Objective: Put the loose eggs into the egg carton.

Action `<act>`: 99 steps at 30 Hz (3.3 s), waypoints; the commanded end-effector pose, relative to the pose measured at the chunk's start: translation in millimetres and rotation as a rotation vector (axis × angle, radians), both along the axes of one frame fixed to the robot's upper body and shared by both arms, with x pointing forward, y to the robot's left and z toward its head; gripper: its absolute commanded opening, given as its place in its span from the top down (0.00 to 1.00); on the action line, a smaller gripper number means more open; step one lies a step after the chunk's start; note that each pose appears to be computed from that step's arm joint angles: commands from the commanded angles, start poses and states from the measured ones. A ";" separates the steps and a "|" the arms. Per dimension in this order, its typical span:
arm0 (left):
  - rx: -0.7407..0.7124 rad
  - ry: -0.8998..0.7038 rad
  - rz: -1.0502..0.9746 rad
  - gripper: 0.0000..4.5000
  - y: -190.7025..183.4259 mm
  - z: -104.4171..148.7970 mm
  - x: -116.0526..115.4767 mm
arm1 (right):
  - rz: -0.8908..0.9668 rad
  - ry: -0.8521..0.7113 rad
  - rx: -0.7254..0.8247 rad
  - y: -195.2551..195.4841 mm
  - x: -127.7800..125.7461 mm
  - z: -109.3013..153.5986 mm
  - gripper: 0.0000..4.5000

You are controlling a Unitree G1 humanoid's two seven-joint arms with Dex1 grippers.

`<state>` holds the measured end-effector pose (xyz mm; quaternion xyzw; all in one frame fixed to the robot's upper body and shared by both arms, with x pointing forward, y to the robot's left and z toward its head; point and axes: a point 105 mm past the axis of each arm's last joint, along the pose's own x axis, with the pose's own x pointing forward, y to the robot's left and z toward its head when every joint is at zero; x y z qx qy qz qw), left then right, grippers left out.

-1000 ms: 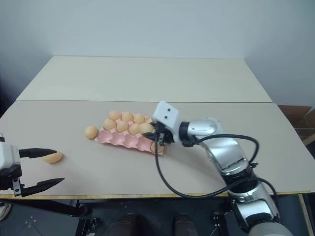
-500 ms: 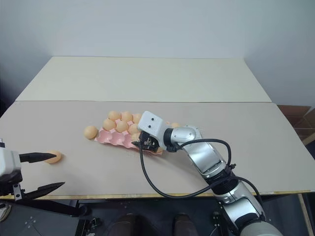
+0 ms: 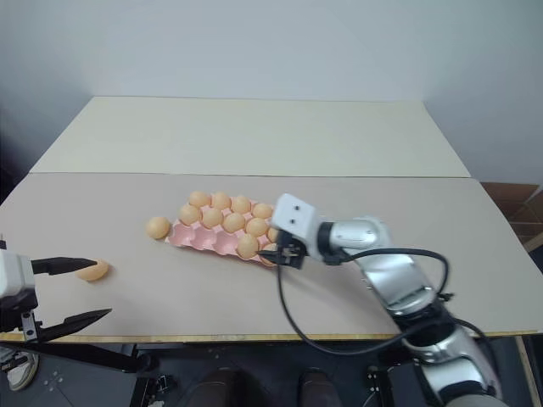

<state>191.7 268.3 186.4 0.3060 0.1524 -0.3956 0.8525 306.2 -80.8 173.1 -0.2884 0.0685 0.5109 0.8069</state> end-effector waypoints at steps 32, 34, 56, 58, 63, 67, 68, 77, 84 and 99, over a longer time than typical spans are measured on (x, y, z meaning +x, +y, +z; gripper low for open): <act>-0.015 -0.094 0.003 0.00 -0.2 11.9 6.1 | -0.133 -0.007 -0.167 -107.4 11.4 24.4 0.10; -0.020 -0.100 -0.006 0.00 -2.8 13.1 6.0 | -0.145 -0.015 -0.165 -106.5 17.8 25.4 0.10; -0.003 -0.041 -0.019 0.00 -3.6 8.0 1.4 | -0.146 -0.046 -0.099 -38.8 87.2 -11.6 0.10; -0.006 -0.041 -0.015 0.00 -4.0 7.5 0.1 | -0.143 -0.041 -0.112 -34.8 90.1 -19.1 0.10; -0.007 -0.043 -0.004 0.00 -3.8 6.5 -1.7 | -0.160 -0.031 -0.119 -32.6 98.9 -29.6 0.10; -0.007 -0.041 0.006 0.00 -3.7 4.6 -3.4 | -0.153 -0.030 -0.116 -30.8 101.1 -30.0 0.22; -0.009 -0.041 0.008 0.00 -3.6 4.4 -3.7 | -0.151 -0.033 -0.115 -30.4 101.2 -29.6 0.28; -0.010 -0.044 0.009 0.00 -4.5 2.0 -3.3 | -0.203 -0.064 -0.133 -44.0 99.0 -22.6 0.57; -0.010 -0.046 0.012 0.00 -1.6 2.6 -2.6 | -0.185 -0.193 -0.085 -35.6 87.5 26.4 0.57; -0.012 -0.039 0.020 0.00 -2.5 0.3 -5.5 | 0.180 -0.127 0.128 101.6 8.9 38.1 0.57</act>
